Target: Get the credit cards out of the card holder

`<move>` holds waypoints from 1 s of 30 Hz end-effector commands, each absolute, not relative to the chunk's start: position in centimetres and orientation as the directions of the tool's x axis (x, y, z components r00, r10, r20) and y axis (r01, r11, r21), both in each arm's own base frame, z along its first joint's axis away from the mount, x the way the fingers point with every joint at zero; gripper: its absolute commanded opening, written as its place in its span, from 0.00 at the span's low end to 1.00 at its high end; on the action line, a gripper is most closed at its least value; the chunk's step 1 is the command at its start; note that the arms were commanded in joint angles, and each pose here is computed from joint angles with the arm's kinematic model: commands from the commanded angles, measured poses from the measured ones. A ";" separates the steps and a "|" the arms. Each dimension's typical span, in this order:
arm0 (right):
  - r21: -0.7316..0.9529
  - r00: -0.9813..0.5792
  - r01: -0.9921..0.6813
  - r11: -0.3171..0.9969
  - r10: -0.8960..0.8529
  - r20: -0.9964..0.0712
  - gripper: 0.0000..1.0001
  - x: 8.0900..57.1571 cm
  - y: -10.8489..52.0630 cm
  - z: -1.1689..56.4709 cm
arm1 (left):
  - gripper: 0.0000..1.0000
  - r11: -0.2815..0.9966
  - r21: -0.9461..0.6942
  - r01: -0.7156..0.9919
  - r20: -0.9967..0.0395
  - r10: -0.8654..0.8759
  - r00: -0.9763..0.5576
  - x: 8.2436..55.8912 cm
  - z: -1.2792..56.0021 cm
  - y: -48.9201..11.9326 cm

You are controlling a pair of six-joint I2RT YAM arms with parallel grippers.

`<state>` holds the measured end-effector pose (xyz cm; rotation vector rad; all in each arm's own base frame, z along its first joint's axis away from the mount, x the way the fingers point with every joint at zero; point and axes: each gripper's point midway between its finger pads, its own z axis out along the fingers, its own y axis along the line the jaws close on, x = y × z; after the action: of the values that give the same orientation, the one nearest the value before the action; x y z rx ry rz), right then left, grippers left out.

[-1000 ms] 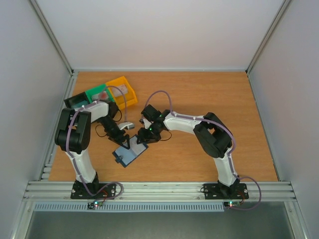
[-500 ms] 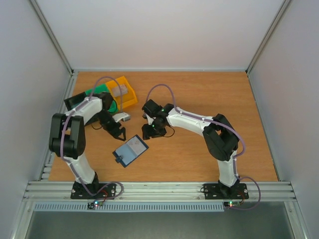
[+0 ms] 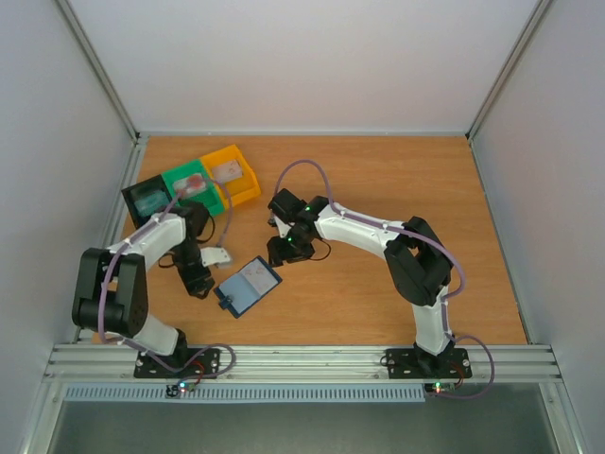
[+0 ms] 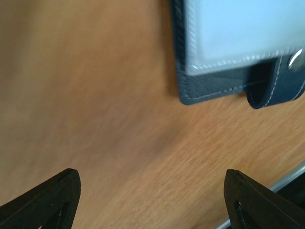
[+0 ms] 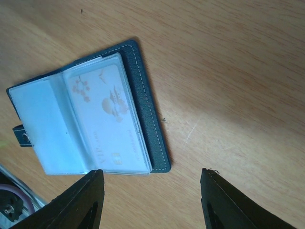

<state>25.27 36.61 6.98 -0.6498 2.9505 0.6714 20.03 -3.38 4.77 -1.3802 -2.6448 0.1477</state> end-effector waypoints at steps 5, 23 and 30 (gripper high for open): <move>0.456 -0.911 -0.406 0.792 -0.389 -0.135 0.56 25.1 38.0 6.7 | 0.83 0.384 -0.014 0.923 0.138 0.915 -0.379 20.3 0.8 -3.7; 0.552 -0.960 -0.250 0.795 -0.276 -0.038 0.57 25.8 35.8 5.0 | 0.83 0.360 -0.056 0.931 -0.039 0.931 -0.362 23.7 -0.7 -11.2; 0.482 -0.981 -0.191 0.855 -0.187 -0.058 0.57 25.7 30.6 5.2 | 0.83 0.196 0.029 0.980 0.025 0.980 -0.197 26.0 -1.5 -13.9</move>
<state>25.46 32.66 3.17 -0.3904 3.0702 0.8105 24.73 -10.87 1.03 -1.8179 -2.5146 -0.0536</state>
